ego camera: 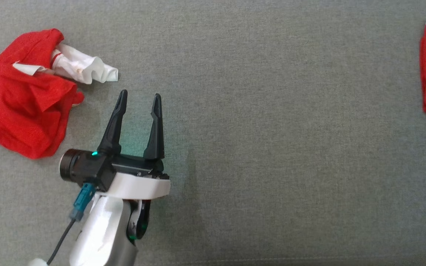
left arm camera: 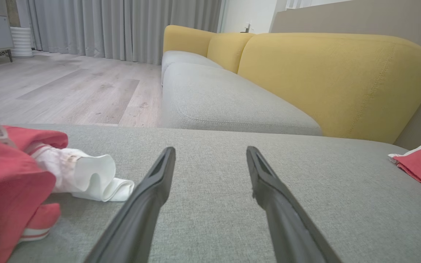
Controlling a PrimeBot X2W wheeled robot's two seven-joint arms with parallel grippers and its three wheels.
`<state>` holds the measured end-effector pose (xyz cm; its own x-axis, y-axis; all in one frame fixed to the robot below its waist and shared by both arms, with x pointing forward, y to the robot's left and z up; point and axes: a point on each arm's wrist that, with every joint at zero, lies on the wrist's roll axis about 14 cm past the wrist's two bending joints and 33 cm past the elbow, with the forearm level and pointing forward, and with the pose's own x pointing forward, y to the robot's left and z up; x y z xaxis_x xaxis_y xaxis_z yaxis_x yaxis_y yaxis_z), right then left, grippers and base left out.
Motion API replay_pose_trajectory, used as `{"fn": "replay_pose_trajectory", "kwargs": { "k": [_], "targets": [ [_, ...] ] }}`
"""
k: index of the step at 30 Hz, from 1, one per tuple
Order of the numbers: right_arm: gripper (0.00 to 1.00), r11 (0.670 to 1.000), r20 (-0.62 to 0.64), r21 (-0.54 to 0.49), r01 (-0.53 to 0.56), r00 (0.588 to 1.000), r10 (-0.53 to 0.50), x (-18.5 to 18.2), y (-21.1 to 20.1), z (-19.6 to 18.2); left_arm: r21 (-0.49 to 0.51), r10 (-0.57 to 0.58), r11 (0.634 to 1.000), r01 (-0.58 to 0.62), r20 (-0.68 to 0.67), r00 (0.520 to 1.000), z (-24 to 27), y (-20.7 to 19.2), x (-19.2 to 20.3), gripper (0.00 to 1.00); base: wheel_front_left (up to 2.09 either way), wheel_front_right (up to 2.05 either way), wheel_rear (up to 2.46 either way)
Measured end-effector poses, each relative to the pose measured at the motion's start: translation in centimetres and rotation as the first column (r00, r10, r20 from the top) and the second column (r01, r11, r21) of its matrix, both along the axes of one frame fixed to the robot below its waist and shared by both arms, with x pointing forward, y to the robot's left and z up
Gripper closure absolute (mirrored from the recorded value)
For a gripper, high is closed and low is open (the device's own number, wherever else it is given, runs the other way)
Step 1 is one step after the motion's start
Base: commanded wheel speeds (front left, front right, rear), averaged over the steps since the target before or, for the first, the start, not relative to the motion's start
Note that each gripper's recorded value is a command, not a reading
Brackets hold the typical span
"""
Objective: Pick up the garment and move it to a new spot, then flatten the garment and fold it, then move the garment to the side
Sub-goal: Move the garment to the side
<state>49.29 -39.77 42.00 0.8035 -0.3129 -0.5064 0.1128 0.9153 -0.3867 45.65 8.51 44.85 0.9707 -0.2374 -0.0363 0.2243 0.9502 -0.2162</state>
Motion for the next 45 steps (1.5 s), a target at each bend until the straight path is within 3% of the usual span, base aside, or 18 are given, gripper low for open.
{"fn": "replay_pose_trajectory", "kwargs": {
  "k": [17,18,19,20,27,34,40,45],
  "targets": [
    [1.0,1.0,0.039,-0.016,0.024,0.999,-0.024,0.9,-0.8,1.0,0.014,0.005,1.0,-0.005,0.005,1.0,0.0,0.3,0.3,0.0,0.0,0.0,0.0],
    [0.89,0.999,0.044,-0.015,0.028,0.999,-0.028,0.9,-0.9,1.1,0.018,0.005,1.0,-0.005,0.005,1.0,0.0,0.3,0.3,0.0,0.0,0.0,0.0],
    [0.25,0.999,0.052,-0.012,0.034,0.998,-0.033,1.0,-1.0,1.3,0.018,0.005,1.0,-0.005,0.005,1.0,0.0,0.3,0.3,0.0,0.0,0.0,0.0],
    [0.0,0.999,0.065,-0.005,0.04,0.997,-0.04,1.1,-1.1,1.7,0.019,0.005,1.0,-0.005,0.006,1.0,0.0,0.3,0.3,0.0,0.0,0.0,0.0],
    [0.0,1.0,0.221,0.023,-0.016,0.975,0.011,2.6,1.3,4.8,0.017,0.0,1.0,0.0,0.03,1.0,1.1,0.1,0.1,0.0,0.0,0.0,0.0],
    [0.0,0.984,0.457,0.071,-0.163,0.882,0.113,4.1,7.4,10.5,0.012,0.008,1.0,-0.009,0.08,0.997,3.2,0.2,-0.2,0.0,0.0,0.0,0.0],
    [0.0,0.935,0.642,0.154,-0.319,0.752,0.151,3.2,14.4,15.1,0.007,-0.002,1.0,0.001,0.097,0.995,4.3,-0.2,-1.7,0.0,0.0,0.0,0.0],
    [0.0,0.879,0.691,0.261,-0.399,0.713,0.119,0.0,19.5,14.8,0.004,-0.01,1.0,0.01,0.131,0.991,5.7,-0.5,-2.4,0.0,0.0,0.0,0.0]
  ]
}}
